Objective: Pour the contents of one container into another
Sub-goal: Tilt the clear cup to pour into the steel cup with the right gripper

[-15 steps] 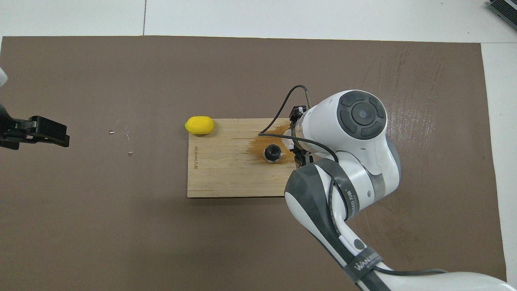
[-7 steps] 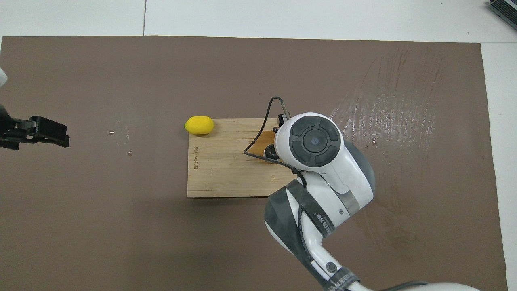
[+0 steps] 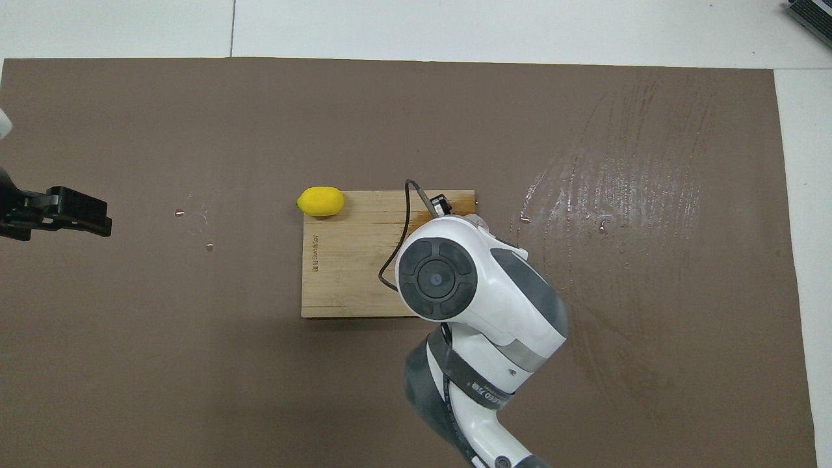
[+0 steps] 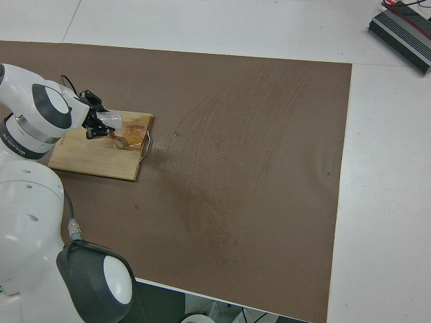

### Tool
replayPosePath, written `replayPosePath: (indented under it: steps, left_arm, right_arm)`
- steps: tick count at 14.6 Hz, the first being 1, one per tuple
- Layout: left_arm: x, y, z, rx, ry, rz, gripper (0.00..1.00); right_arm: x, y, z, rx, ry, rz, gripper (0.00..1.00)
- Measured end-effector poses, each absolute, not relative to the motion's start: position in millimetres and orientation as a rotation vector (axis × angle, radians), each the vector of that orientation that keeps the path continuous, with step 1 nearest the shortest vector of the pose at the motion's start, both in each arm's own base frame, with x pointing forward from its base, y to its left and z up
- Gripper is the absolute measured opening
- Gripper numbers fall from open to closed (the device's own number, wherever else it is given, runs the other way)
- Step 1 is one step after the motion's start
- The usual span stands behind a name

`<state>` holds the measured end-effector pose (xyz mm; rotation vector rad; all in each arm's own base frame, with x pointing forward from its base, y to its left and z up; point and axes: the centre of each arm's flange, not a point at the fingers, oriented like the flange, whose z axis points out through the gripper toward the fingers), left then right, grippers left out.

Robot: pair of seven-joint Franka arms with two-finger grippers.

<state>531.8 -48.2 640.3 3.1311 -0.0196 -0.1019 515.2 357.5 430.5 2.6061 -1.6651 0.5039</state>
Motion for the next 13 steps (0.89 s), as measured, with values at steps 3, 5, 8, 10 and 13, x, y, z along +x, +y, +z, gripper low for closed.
replayPosePath:
  steps: [3,5,8,10,13]
  left_arm:
    - [532,-48,640,3.131,-0.02,-0.102,1.0]
    - [532,-48,640,3.131,-0.02,-0.102,1.0]
    - [532,-48,640,3.131,-0.02,-0.102,1.0]
    - [532,-48,640,3.131,-0.02,-0.102,1.0]
    - [532,-48,640,3.131,-0.02,-0.102,1.0]
  right_arm:
    - [508,364,431,2.611,-1.585,0.574,0.5]
    - [505,366,434,2.618,-1.546,0.618,0.5]
    - [498,372,437,2.629,-1.466,0.698,0.5]
    - [496,373,438,2.63,-1.424,0.745,0.5]
    - [493,375,438,2.633,-1.393,0.774,0.5]
